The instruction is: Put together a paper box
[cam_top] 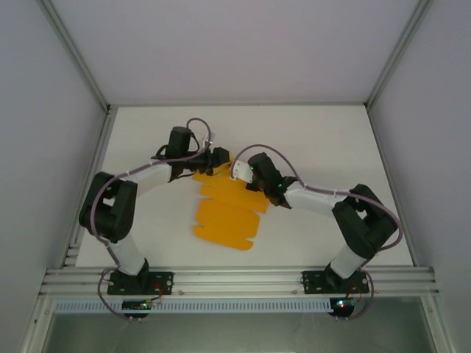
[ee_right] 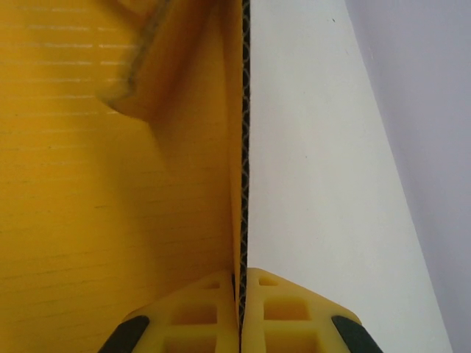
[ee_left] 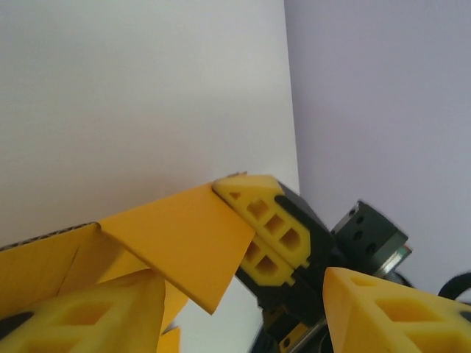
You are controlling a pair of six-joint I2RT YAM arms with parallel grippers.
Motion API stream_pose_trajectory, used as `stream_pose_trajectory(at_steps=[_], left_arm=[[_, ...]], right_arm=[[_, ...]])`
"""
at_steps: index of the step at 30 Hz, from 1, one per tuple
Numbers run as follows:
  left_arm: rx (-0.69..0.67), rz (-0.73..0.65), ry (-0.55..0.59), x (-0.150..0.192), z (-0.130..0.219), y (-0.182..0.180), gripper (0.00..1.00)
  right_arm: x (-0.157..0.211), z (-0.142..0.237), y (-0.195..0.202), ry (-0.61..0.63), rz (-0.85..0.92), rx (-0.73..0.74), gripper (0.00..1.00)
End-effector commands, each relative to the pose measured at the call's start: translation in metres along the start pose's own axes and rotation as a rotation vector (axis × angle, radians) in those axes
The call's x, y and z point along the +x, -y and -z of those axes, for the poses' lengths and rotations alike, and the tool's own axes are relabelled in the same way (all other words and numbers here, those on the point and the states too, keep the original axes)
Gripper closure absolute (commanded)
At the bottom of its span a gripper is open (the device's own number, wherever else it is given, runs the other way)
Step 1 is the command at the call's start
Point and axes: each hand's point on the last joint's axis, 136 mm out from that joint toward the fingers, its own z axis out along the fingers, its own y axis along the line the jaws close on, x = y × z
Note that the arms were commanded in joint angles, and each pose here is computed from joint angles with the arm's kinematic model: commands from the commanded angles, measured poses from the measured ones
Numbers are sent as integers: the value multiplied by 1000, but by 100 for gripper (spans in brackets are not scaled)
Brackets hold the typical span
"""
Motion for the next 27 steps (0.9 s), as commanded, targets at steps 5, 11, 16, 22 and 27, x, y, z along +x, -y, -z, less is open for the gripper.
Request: stream_pose_trajectory(at_steps=[5, 11, 16, 22, 27], left_arm=[[-343, -205, 194, -1, 84, -10, 0], [-620, -156, 348, 9, 137, -72, 0], [-610, -154, 293, 14, 120, -104, 1], [-468, -211, 223, 19, 84, -108, 0], [-468, -264, 165, 28, 68, -109, 0]], right_arm=[[14, 27, 30, -39, 6, -10, 100], [22, 41, 33, -56, -48, -158, 100], [20, 45, 46, -63, -63, -148, 100], [15, 44, 49, -40, -70, -126, 100], [11, 45, 54, -27, -96, -106, 100]])
